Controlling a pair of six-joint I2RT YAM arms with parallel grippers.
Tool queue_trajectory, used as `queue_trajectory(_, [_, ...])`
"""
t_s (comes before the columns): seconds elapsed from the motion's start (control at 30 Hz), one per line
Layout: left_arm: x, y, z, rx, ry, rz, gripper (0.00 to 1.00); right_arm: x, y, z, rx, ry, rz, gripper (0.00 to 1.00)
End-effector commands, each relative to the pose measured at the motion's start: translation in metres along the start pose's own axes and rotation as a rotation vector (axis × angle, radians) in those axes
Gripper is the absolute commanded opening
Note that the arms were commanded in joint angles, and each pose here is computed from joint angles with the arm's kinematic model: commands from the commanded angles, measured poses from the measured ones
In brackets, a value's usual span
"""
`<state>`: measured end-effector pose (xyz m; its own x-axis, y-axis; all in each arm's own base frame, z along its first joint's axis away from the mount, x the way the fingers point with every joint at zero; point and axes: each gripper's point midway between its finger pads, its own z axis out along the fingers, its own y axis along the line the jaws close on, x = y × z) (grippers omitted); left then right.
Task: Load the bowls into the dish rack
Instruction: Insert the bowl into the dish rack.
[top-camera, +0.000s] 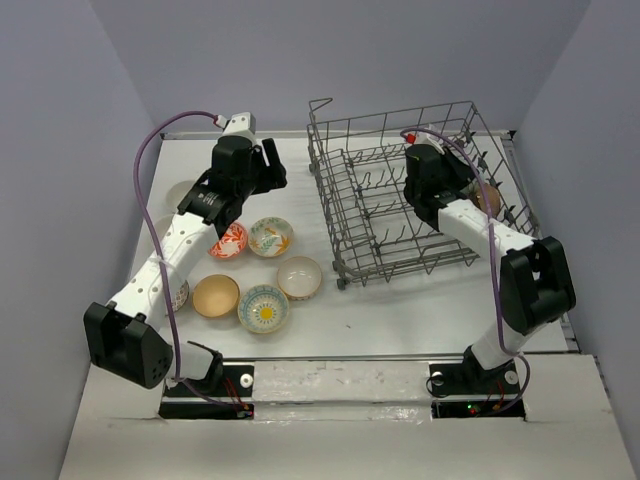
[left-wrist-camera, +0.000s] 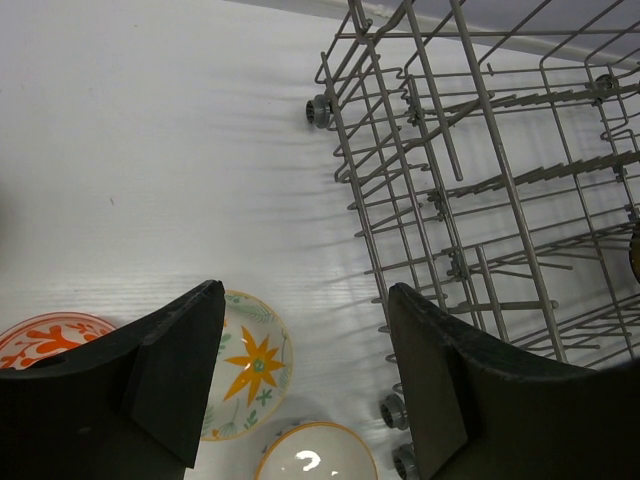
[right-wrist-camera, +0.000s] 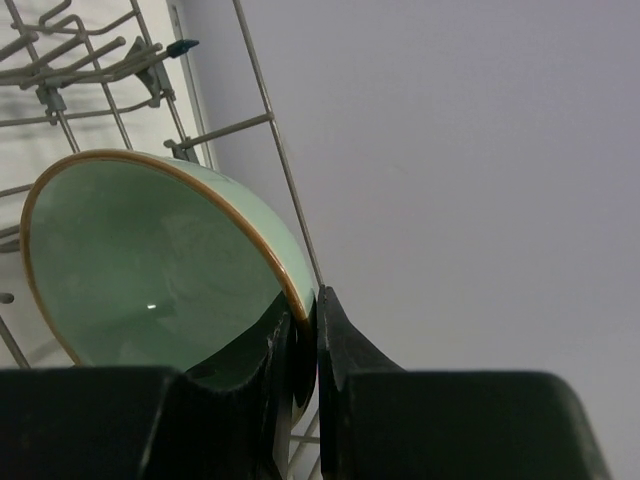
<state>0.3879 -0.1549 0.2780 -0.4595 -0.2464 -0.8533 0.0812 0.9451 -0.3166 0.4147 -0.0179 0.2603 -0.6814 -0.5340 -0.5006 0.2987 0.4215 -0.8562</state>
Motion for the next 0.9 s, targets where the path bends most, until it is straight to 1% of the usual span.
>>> queue_trajectory(0.0, [-0.009,-0.004,0.001,0.031,-0.032,-0.018,0.75,-0.005,-0.005,-0.001,0.042,0.002,0.043,0.01])
queue_trajectory(0.33, [-0.004,-0.006,0.005,0.05,-0.01,-0.028,0.75,-0.001,0.0,0.0,0.048,0.021,0.008,0.01])
queue_trajectory(0.57, [-0.005,-0.006,0.005,0.052,-0.012,-0.033,0.75,-0.013,-0.011,-0.012,0.036,-0.025,0.063,0.01])
queue_trajectory(0.87, [-0.004,-0.007,0.005,0.058,-0.007,-0.037,0.75,-0.016,-0.022,-0.019,0.041,-0.039,0.097,0.01])
